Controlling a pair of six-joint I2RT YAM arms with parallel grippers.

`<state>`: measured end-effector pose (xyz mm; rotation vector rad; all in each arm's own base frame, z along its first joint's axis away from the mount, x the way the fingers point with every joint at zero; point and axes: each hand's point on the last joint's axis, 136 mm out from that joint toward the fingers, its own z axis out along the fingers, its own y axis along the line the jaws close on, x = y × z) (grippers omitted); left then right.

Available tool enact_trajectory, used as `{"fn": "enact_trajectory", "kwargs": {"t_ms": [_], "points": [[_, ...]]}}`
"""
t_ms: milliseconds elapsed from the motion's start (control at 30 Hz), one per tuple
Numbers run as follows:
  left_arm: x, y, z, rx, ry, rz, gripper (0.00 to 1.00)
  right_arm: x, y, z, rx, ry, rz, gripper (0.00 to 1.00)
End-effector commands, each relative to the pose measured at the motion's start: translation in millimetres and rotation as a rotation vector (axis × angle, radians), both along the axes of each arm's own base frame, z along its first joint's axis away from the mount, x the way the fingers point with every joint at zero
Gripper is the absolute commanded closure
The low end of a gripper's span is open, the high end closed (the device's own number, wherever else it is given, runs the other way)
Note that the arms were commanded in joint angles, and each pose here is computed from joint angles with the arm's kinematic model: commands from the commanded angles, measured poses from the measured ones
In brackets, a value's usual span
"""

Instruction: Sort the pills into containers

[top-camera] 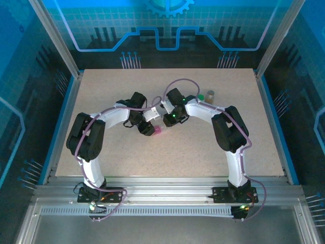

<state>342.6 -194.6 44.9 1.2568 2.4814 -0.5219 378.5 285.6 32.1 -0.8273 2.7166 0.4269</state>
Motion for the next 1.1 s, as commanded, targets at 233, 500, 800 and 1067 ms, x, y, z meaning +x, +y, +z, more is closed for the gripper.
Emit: {"fn": "enact_trajectory", "kwargs": {"t_ms": [233, 500, 800, 1067], "points": [[39, 18, 17, 0.058, -0.180, 0.096, 0.47, -42, -61, -76, -0.311, 0.174, 0.000, 0.76], [55, 35, 9, 0.157, -0.286, 0.139, 0.45, -40, -60, -77, -0.303, 0.179, -0.018, 0.74], [73, 23, 94, -0.017, -0.544, 0.243, 0.42, -31, -56, -63, -0.176, 0.167, -0.139, 0.75], [34, 35, 236, -0.411, -0.860, 0.540, 0.27, -9, -66, -40, -0.013, 0.117, -0.326, 0.74]]}}
